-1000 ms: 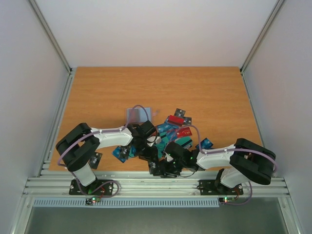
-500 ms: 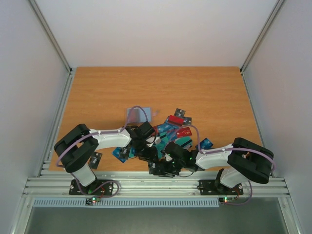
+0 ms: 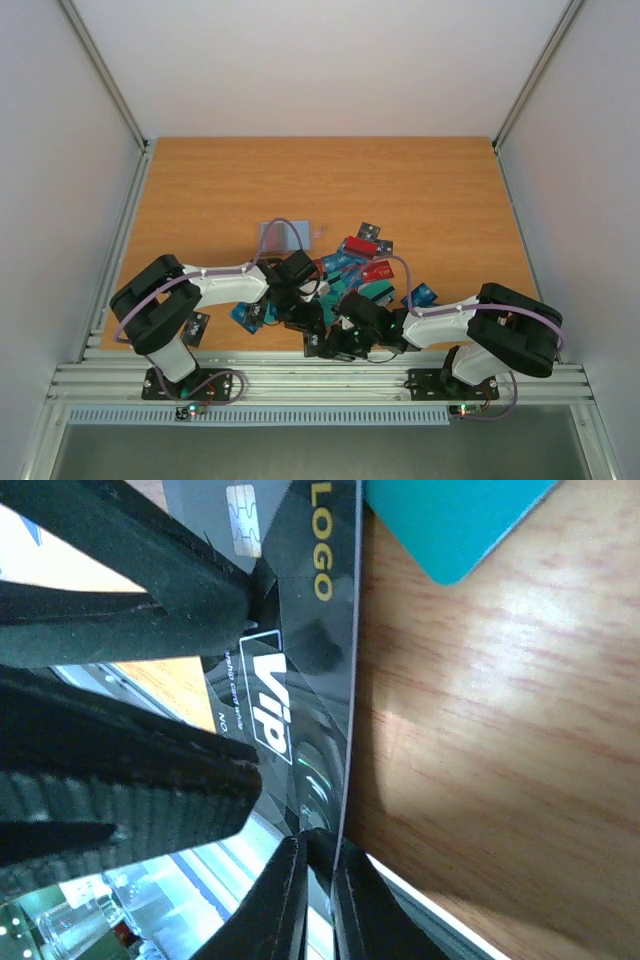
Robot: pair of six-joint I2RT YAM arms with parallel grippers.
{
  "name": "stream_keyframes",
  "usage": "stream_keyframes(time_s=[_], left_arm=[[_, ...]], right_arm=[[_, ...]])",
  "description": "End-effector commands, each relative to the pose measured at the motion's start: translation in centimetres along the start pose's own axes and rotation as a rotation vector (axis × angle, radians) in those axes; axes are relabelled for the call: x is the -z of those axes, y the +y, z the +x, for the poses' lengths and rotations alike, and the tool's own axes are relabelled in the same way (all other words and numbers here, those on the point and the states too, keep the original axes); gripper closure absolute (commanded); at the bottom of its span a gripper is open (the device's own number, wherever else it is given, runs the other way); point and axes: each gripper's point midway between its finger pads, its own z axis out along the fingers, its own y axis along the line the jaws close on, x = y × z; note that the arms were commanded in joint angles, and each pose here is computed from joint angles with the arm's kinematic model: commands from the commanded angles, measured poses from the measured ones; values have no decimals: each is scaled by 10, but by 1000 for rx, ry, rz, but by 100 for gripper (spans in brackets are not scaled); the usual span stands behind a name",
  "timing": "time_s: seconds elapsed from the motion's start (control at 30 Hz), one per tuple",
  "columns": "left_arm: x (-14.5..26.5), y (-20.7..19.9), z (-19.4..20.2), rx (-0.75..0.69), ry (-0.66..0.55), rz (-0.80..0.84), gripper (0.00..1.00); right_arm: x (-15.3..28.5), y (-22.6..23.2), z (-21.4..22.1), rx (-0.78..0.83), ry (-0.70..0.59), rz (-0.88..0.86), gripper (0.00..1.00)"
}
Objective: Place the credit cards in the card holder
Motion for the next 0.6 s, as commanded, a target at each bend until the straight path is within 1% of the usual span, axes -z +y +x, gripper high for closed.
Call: stream_keyframes(time_s=[0.0, 0.13, 0.27, 0.43, 0.53, 0.57], left_arm=[[-6, 14, 17, 41, 41, -45, 61], [0, 9, 16, 42, 29, -37, 61], [17, -4, 8, 19, -14, -45, 60], [51, -16, -6, -19, -81, -125, 51], [79, -25, -17, -52, -141, -156, 44], [88, -27, -21, -56, -162, -165, 39]], right_arm=[[4, 12, -33, 36, -160, -19, 94], [3, 12, -33, 32, -156, -18, 99], [6, 18, -32, 44, -151, -27, 99], [14, 29, -32, 95, -147, -17, 99], [21, 40, -33, 133, -153, -27, 99], [23, 42, -33, 142, -153, -26, 99]])
